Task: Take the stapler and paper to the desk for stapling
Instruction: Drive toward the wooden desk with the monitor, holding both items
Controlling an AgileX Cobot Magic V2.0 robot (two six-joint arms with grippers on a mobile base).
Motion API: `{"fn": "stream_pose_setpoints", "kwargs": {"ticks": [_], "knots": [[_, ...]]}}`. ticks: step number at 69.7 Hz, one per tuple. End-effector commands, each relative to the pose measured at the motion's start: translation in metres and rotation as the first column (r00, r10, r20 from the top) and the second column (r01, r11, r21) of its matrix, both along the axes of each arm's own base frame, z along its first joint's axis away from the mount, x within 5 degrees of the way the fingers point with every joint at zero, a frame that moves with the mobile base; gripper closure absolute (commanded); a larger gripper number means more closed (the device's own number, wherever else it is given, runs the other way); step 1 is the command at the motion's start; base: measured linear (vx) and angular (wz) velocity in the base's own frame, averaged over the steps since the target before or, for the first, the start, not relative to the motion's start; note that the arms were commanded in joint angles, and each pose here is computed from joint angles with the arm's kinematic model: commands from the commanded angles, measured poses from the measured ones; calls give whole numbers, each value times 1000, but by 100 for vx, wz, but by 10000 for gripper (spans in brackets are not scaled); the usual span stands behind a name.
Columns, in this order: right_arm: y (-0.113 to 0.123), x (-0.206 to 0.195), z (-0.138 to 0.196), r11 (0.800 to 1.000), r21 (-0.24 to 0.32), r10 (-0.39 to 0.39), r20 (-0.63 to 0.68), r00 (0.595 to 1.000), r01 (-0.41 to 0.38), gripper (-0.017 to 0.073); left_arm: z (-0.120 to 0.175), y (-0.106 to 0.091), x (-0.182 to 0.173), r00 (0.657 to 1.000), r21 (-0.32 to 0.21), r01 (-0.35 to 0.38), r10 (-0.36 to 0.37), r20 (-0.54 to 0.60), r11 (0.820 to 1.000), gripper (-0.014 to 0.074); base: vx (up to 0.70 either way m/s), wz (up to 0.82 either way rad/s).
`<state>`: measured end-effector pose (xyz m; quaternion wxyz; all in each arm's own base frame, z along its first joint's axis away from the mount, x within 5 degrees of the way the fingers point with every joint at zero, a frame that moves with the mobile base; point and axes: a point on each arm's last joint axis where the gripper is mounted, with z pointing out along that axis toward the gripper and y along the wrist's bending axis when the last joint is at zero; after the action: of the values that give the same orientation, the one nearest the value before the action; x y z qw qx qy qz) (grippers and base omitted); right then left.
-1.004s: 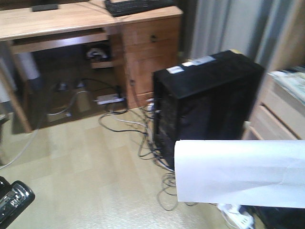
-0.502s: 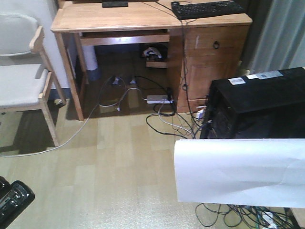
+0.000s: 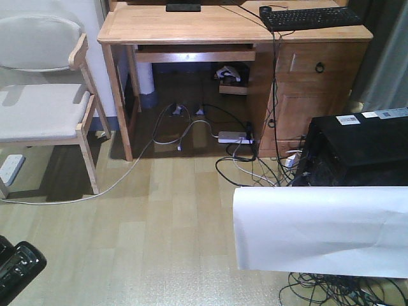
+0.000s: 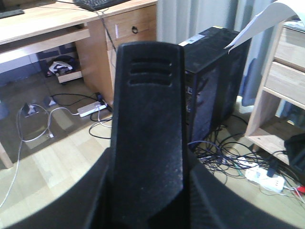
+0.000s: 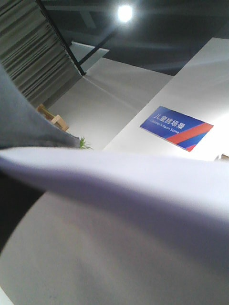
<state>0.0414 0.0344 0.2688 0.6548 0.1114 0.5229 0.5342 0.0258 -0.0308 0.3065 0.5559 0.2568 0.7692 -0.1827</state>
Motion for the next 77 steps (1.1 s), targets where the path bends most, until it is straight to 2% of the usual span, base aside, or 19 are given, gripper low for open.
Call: {"fn": "stream_pose_setpoints", "kwargs": {"ticks": [1, 77], "knots": [[2, -3, 12, 999, 13, 33, 47, 998, -33, 564, 18, 0, 2, 995, -86, -9, 17, 95, 996, 601, 7, 8], [2, -3, 12, 999, 13, 34, 49, 998, -35, 564, 18, 0, 2, 995, -86, -9, 17, 95, 996, 601, 15, 1]]}}
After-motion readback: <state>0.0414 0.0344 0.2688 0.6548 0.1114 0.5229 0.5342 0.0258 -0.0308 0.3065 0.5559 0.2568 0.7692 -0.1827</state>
